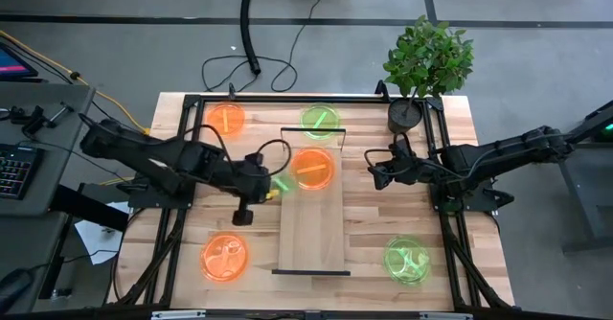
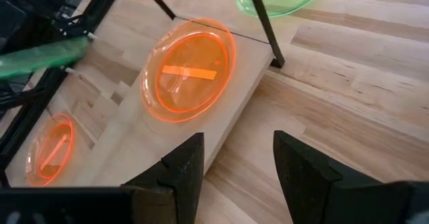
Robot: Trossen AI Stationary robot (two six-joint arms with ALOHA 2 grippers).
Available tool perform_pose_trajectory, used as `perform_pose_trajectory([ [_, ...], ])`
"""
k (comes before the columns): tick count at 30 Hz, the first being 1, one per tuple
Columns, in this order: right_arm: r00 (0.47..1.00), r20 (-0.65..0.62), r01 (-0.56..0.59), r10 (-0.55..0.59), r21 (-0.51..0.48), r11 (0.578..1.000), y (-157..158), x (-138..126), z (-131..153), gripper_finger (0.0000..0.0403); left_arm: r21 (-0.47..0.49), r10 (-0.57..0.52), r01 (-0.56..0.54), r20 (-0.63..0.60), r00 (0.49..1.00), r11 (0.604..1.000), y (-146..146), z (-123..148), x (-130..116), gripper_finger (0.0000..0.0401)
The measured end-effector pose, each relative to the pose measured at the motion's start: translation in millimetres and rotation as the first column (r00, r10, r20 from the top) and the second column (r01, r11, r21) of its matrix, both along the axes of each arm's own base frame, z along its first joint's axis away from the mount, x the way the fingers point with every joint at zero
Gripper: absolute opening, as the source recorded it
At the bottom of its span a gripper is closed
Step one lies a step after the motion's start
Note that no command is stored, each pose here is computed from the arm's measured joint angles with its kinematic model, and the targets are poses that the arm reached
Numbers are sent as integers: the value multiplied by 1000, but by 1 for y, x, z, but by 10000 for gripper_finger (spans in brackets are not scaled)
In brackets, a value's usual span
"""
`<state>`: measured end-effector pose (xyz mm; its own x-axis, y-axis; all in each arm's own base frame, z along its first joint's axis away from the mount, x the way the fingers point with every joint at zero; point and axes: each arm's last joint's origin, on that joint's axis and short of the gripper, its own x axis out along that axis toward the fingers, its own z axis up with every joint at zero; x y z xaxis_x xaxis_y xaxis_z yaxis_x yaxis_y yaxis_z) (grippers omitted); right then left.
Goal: Place and stack plates onto a shelf
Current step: Put the middle left green plate on the shelf
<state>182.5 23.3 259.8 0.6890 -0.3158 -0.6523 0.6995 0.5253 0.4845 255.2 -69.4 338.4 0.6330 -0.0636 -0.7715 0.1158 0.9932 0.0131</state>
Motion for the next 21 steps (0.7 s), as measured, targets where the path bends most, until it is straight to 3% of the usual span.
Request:
perform_pose_trajectory([
  [4,998,-16,-58,58,-15,998,0,-2,1,161,128,-171,167,16,985,978,-10,8,24,0],
  [9,991,-23,-134,133,-59,989,0,-8,6,161,264,-348,354,-69,935,897,-27,-10,55,0],
  [16,979,-35,-205,202,-124,971,-2,-19,12,161,408,-406,476,-250,879,779,-54,-62,85,0],
  [21,974,-38,-226,223,-147,963,-3,-23,15,161,413,-420,502,-278,864,760,-73,-92,99,0],
])
